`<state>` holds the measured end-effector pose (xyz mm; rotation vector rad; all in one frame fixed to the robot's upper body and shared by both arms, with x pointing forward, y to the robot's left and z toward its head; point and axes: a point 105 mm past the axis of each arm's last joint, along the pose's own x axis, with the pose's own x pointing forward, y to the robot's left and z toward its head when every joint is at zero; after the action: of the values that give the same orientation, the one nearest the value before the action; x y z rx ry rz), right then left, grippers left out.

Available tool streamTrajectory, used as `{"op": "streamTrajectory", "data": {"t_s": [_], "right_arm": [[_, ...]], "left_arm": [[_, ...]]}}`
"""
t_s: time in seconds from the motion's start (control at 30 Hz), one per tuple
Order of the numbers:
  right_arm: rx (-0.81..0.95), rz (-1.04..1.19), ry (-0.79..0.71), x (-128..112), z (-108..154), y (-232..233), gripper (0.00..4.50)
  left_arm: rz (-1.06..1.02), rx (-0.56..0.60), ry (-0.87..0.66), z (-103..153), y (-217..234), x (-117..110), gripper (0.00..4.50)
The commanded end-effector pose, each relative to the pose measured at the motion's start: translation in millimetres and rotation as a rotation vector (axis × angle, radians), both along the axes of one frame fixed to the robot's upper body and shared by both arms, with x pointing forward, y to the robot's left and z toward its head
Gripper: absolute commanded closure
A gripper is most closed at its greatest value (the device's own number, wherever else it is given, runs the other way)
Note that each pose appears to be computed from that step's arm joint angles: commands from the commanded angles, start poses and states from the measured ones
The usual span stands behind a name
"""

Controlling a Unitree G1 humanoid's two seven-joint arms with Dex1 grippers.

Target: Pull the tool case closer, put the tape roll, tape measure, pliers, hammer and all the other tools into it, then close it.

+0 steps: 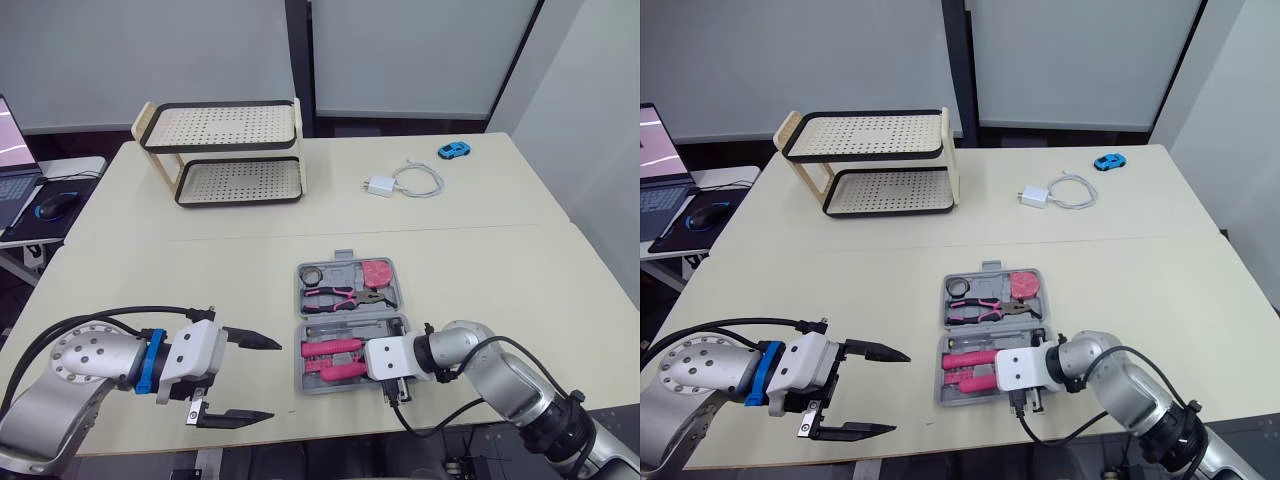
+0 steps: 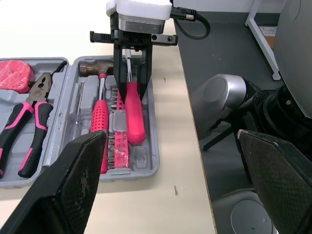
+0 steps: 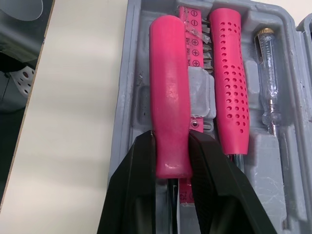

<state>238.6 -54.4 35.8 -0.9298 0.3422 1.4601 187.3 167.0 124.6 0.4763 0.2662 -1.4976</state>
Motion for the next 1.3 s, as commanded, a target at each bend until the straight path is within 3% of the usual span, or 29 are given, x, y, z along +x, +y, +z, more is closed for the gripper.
{"op": "streamTrajectory", "data": {"t_s": [0.03,1.3], "right_arm": [[-0.038,-0.012,0.027,-4.1,-8.2,2.2,3.88],[0.015,0.039,0.058,-11.9,33.4,37.1,3.88]], "left_arm": [[-0.011,0.005,-0.026,5.8,1.3,0.6,0.0],[-0.013,0.013,-0.019,5.8,2.8,-1.3,0.0]]}}
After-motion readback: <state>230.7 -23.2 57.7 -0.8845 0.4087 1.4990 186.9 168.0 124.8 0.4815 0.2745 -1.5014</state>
